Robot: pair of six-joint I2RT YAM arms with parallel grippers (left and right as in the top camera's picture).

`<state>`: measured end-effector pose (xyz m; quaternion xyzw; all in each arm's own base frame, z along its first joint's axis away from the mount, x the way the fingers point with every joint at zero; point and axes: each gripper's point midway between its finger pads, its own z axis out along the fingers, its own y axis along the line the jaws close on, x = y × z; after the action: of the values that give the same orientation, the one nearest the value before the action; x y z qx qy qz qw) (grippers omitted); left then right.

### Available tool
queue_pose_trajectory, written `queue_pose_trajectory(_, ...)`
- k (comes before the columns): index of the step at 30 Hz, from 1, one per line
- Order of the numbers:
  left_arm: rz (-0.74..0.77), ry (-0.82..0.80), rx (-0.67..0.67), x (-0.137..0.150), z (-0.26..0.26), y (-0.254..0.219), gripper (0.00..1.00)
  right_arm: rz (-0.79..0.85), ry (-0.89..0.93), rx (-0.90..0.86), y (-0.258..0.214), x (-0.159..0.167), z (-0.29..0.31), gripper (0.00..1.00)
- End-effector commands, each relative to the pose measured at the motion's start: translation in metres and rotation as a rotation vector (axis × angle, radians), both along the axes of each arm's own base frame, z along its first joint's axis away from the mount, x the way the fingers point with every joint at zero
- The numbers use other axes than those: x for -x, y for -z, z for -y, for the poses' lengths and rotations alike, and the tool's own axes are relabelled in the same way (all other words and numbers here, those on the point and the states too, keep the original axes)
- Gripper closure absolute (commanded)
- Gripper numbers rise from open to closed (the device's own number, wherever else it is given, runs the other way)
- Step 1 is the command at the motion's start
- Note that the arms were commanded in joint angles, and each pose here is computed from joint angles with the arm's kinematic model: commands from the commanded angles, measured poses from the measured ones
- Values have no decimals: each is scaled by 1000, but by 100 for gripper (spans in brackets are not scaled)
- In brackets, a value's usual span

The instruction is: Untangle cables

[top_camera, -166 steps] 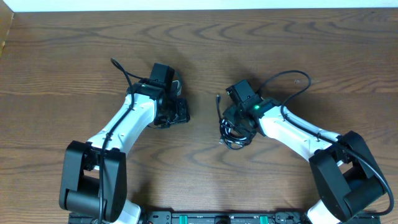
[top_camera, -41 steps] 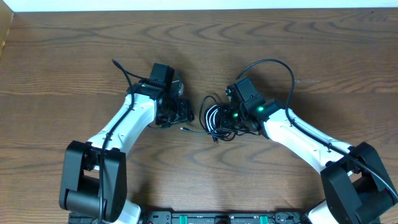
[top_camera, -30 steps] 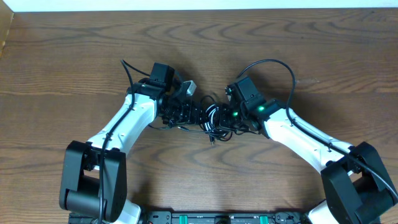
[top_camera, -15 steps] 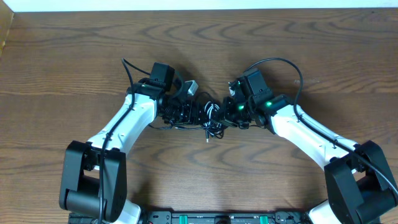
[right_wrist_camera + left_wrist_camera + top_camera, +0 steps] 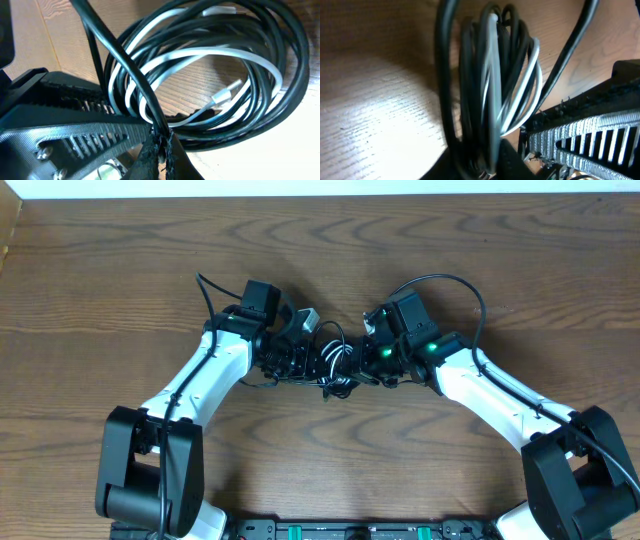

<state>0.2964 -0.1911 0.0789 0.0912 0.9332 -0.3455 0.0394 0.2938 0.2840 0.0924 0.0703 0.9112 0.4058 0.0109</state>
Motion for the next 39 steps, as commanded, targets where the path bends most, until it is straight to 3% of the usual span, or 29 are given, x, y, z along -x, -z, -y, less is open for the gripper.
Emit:
queue_pose_trajectory(1,17,-6,-7,-3,-2,-4,92,3,-13,-44,-13,1,-4,99)
queue_pose_trajectory(9,17,-6,-7,-3,-2,-4,92,5,-5,-41,-13,-1,-2,97)
queue_pose_trajectory(13,17,-6,-7,-3,-2,-4,92,2,-3,-36,-12,-1,-2,75)
queue_pose_trajectory(15,17,-6,-7,-3,-2,-4,92,-2,-7,-34,-11,1,-3,71)
queue_pose_trajectory(28,16,-6,-7,-3,-2,-4,92,-45,132,183,19,5,16,72)
queue_pose_trajectory(39,16,-6,-6,-3,-2,-4,92,4,210,170,13,-9,4,76)
